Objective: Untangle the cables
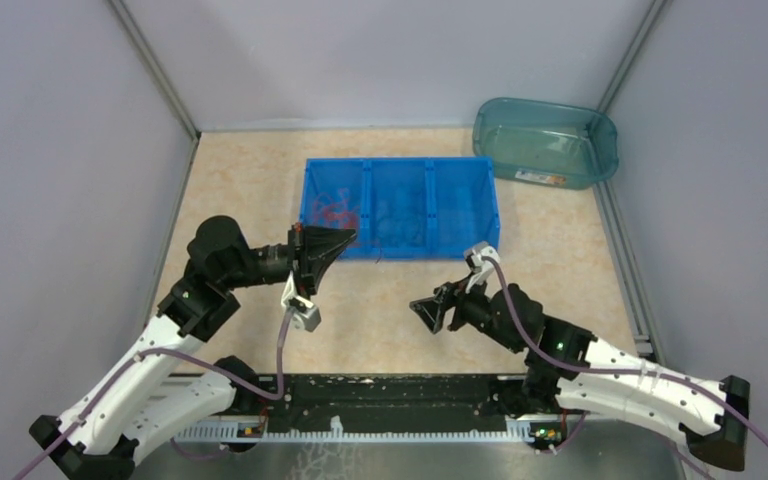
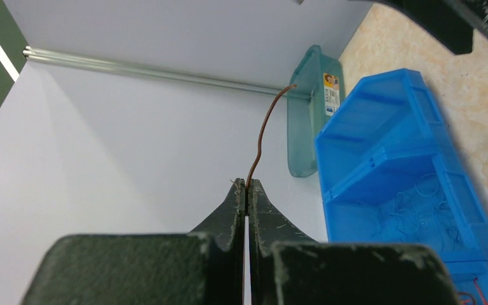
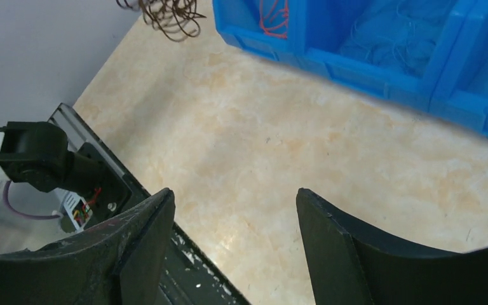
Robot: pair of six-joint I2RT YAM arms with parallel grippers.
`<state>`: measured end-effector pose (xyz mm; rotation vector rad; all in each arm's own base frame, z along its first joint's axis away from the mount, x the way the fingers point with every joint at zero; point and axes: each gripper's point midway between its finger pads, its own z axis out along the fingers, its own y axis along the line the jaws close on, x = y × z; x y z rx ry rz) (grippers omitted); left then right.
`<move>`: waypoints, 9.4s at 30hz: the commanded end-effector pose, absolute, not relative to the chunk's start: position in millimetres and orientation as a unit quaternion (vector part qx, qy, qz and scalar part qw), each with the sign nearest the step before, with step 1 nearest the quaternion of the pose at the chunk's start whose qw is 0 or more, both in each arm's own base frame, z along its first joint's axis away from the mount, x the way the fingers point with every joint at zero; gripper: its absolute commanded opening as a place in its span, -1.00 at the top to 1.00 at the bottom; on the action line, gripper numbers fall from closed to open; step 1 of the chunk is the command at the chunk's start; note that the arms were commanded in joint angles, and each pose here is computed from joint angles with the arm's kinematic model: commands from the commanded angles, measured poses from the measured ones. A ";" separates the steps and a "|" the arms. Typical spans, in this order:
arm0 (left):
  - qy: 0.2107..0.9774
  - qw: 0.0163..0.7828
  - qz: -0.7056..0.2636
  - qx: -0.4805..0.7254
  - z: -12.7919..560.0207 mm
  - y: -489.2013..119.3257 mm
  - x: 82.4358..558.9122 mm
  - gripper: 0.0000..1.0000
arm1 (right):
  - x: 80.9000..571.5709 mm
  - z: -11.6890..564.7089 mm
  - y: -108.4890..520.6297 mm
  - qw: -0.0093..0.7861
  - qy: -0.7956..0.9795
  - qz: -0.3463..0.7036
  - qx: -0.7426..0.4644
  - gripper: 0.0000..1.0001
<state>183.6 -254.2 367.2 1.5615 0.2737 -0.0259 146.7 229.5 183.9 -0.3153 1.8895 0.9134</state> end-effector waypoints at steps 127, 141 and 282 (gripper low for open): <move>0.021 0.891 -0.164 0.422 727.2 -267.0 116.6 1.00 | 158.5 143.6 337.8 0.489 0.665 0.528 -0.199 0.41; -0.051 0.959 0.025 0.277 787.9 -221.3 125.3 1.00 | 155.6 103.5 318.9 0.488 0.706 0.482 -0.178 0.24; 0.022 0.885 0.006 0.466 628.4 -359.0 203.3 1.00 | 262.8 304.4 190.0 0.741 0.642 0.188 -0.056 -0.02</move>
